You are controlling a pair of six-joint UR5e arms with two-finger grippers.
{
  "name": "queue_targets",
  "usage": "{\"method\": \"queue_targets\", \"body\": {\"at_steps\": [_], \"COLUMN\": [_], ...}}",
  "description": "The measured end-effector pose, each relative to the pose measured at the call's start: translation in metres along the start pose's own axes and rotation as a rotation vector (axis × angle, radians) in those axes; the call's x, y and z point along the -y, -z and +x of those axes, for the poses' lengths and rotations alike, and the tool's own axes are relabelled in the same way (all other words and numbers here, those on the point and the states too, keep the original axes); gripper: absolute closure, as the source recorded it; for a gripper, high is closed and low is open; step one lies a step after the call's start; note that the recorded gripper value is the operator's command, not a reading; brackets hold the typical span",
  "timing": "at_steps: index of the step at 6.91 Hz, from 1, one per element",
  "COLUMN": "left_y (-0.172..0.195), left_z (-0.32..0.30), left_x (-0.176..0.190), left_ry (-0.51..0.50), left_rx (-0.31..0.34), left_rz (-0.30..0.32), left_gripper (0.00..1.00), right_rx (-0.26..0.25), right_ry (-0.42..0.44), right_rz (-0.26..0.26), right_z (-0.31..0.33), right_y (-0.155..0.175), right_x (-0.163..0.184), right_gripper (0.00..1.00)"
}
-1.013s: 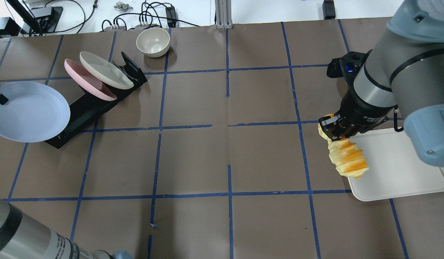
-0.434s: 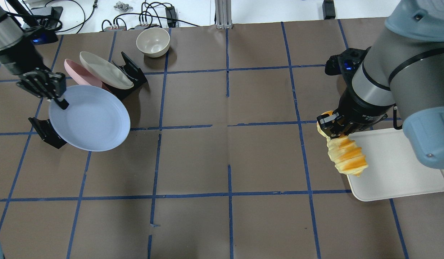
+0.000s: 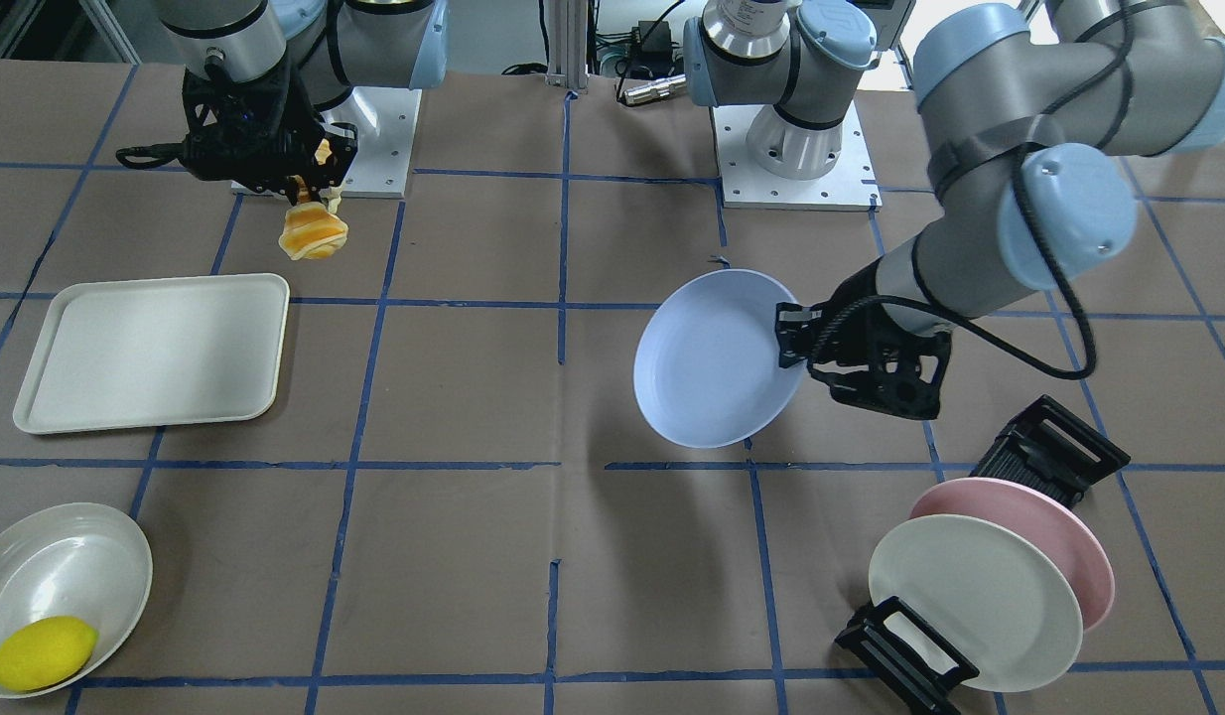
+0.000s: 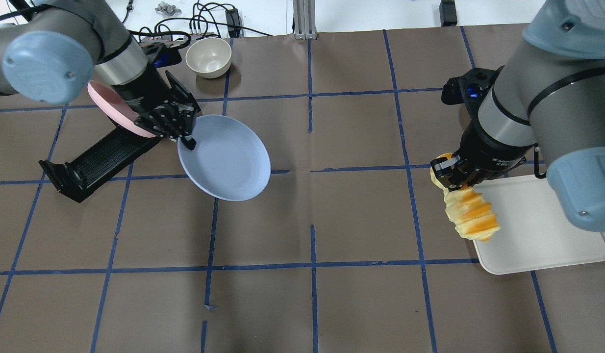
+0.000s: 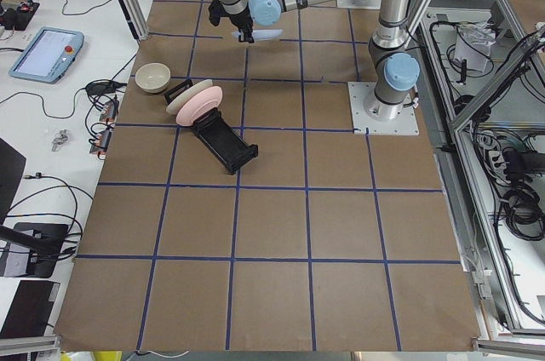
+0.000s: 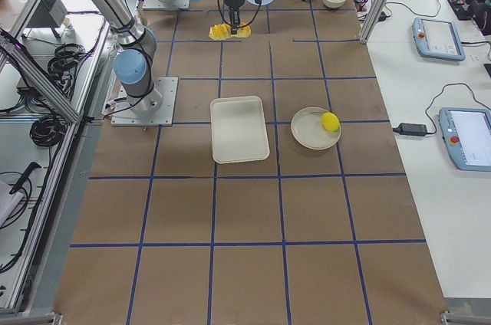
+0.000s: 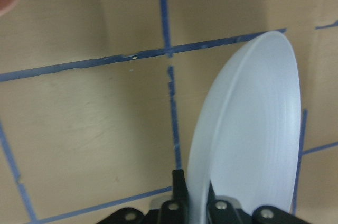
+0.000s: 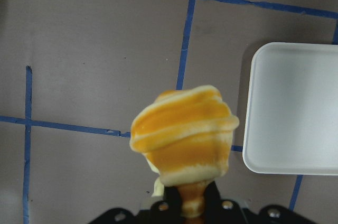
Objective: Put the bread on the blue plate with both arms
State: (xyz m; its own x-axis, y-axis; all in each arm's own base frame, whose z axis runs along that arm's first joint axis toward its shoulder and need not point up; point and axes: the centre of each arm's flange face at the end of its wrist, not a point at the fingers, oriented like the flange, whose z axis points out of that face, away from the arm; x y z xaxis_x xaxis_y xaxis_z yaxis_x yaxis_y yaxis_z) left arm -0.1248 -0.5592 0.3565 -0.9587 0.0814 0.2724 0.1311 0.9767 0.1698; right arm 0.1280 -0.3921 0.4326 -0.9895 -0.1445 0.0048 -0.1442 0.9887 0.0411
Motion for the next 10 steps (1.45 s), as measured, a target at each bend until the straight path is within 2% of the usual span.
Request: {"method": "queue_targets", "body": {"at_steps": [3, 4, 6, 7, 8, 9, 10], "left_y": [-0.077, -0.099, -0.127, -0.136, -0.142, -0.147, -0.150], "left_z": [0.051, 0.069, 0.088, 0.087, 0.085, 0.083, 0.082], "left_x": [0.041, 0.051, 0.053, 0.051, 0.049, 0.049, 0.049], "left_ry": [-0.046, -0.053, -0.049, -0.047, -0.047, -0.044, -0.030], "left_rx": [-0.154, -0.183, -0.192, -0.193, -0.192, -0.191, -0.191], "left_rz": [0.059, 0.078, 0.066, 0.060, 0.062, 0.062, 0.060], "left_gripper": [0.95, 0.95, 0.94, 0.81, 0.37, 0.10, 0.01], "right_rx": [0.002, 0.003, 0.006, 0.006, 0.002, -0.002, -0.006], "right_ry": [0.002, 0.003, 0.003, -0.001, -0.005, 0.006, 0.020], "right_rz": [-0.006, -0.010, -0.029, -0.021, 0.003, 0.027, 0.042], "right_z": [0.000, 0.000, -0.001, -0.002, -0.003, -0.006, -0.015], "right_y": [-0.003, -0.005, -0.018, -0.027, -0.036, -0.046, -0.054], "right_x": [0.000, -0.001, -0.006, -0.008, 0.001, 0.023, 0.052], "right_gripper": [0.73, 0.73, 0.72, 0.71, 0.71, 0.70, 0.70]}}
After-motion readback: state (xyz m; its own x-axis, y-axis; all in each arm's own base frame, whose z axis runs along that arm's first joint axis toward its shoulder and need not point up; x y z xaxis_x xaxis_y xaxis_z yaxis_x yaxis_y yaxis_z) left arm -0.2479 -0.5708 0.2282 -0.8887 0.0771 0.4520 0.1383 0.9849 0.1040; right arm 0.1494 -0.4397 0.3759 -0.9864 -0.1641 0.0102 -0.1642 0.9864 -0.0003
